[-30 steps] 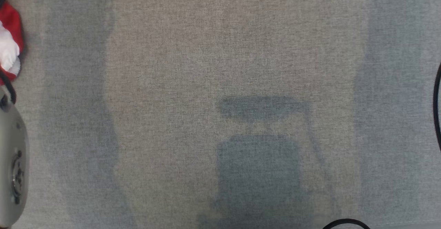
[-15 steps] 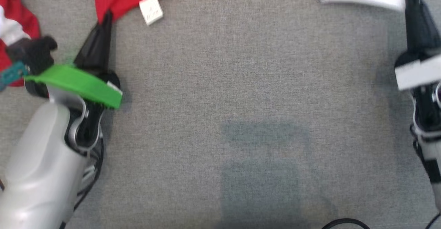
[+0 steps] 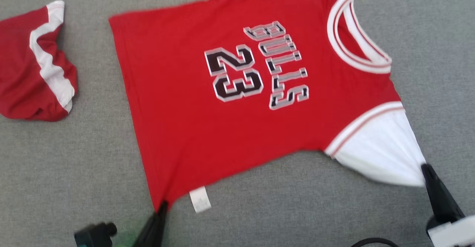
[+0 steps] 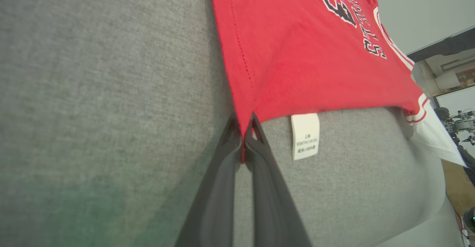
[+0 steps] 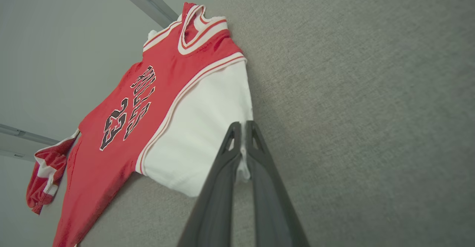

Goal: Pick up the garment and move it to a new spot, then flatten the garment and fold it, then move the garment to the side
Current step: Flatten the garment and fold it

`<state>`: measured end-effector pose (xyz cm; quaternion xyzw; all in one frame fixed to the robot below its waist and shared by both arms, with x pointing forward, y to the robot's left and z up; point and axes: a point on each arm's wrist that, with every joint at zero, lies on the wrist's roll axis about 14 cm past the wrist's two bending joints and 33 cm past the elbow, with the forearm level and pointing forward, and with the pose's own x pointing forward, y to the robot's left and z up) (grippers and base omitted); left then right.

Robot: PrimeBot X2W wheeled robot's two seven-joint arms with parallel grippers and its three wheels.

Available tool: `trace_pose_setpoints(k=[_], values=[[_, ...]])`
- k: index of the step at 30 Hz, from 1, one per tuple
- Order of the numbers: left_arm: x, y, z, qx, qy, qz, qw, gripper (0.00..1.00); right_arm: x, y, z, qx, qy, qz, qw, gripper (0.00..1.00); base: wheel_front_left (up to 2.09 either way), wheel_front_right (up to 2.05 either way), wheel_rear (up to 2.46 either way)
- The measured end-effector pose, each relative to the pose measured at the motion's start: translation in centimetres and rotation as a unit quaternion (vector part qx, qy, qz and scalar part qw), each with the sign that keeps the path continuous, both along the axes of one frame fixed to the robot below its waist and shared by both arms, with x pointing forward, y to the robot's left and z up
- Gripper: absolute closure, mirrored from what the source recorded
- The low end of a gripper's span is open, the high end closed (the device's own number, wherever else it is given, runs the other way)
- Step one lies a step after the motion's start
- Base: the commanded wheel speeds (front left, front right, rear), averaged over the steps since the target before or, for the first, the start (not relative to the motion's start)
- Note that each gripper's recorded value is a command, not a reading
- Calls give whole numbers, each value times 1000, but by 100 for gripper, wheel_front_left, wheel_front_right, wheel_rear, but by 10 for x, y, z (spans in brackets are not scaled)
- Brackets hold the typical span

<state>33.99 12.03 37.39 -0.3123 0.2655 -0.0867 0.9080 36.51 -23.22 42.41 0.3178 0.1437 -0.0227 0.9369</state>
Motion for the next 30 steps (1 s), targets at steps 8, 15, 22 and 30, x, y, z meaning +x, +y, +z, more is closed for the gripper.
trace_pose_setpoints(k=[8,15,22,30], values=[[-45,-26,53,-44,-6,-13,999,100,-52,-29,39,18,-24,-44,999,100,0,0,0],[2,-25,84,-72,-19,-17,997,100,22,-12,82,18,-105,5,994,100,0,0,0],[46,-24,89,-78,7,-31,996,100,95,13,71,-4,-88,49,995,100,0,0,0],[73,-10,58,-58,69,-5,996,100,144,26,55,-41,-57,74,995,100,0,0,0]])
